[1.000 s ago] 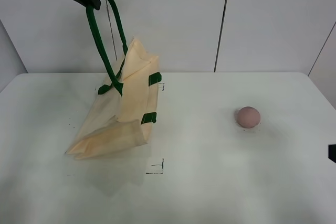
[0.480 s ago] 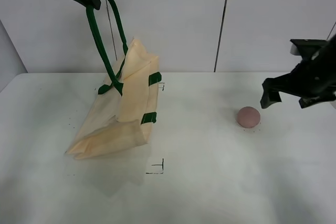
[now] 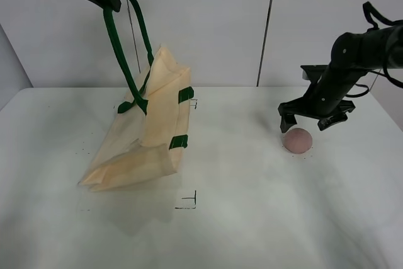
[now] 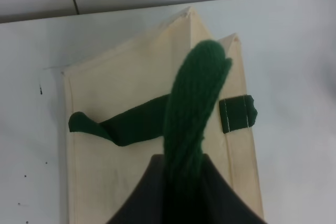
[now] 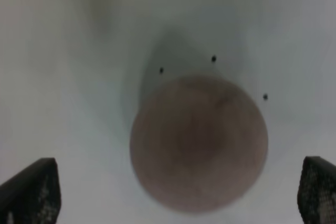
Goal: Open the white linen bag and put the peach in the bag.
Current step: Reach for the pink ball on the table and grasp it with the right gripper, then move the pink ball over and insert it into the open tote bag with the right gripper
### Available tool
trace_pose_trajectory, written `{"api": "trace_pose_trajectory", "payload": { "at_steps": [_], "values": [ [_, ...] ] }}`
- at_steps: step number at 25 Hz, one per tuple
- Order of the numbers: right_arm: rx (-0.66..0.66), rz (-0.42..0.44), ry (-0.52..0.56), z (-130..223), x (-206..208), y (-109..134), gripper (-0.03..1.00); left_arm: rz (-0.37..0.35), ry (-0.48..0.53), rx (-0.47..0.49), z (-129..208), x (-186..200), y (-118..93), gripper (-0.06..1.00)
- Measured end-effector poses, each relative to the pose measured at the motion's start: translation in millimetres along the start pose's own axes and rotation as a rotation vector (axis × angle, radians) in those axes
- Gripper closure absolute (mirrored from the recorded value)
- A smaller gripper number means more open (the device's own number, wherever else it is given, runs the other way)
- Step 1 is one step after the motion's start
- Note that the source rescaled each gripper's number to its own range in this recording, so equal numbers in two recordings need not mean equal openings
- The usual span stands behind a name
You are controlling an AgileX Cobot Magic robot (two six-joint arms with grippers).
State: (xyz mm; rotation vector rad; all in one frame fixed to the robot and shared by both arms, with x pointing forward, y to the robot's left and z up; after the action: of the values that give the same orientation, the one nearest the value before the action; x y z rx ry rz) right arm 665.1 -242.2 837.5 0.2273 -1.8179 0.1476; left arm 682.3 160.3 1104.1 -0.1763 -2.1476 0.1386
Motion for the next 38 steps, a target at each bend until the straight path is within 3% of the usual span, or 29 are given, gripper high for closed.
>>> {"api": "trace_pose_trajectory", "payload": {
  "at_steps": [7, 9, 11, 14, 16, 20, 25, 31, 38],
  "values": [
    [-0.007, -0.002, 0.044, 8, -44, -2, -0.03, 0.0, 0.0, -0.003, 0, 0, 0, 0.94],
    [-0.007, -0.002, 0.047, 9, -46, -2, 0.04, 0.0, 0.0, -0.003, 0, 0, 0, 0.94],
    [-0.006, -0.001, 0.044, 8, -46, -2, 0.26, 0.0, 0.0, -0.003, 0, 0, 0, 0.94],
    [-0.005, 0.001, 0.042, 8, -47, -2, 0.77, 0.0, 0.0, -0.003, 0, 0, 0, 0.94],
    [-0.008, -0.001, 0.029, 5, -42, -2, 0.95, 0.0, 0.0, -0.003, 0, 0, 0, 0.94],
    [-0.009, -0.033, -0.018, -11, -21, 4, 0.97, 0.0, 0.0, -0.003, 0, 0, 0, 0.94],
    [0.084, -0.13, -0.17, -63, 52, 33, 0.97, 0.0, 0.0, -0.003, 0, 0, 0, 0.94],
    [0.287, -0.255, -0.312, -103, 121, 126, 0.97, 0.0, 0.0, -0.007, 0, 0, 0, 0.94],
    [0.55, -0.405, -0.417, -97, 128, 241, 0.97, 0.007, -0.029, -0.008, -3, 15, -1, 0.94]
  ]
}}
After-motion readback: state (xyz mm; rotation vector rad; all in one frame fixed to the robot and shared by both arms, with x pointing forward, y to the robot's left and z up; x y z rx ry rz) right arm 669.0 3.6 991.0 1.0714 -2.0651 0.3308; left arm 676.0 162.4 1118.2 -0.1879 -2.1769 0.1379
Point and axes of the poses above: a point on each arm's last joint axis where the gripper is mounted, x pointing back along that axis away from the gripper, y along the wrist's bending axis when the last joint is at zero, z = x × y, the point moved 10 cm from there along -x, pointing out along that axis toward the gripper, and after that the axes turned 6 degrees about x, right-handed, at the moved point
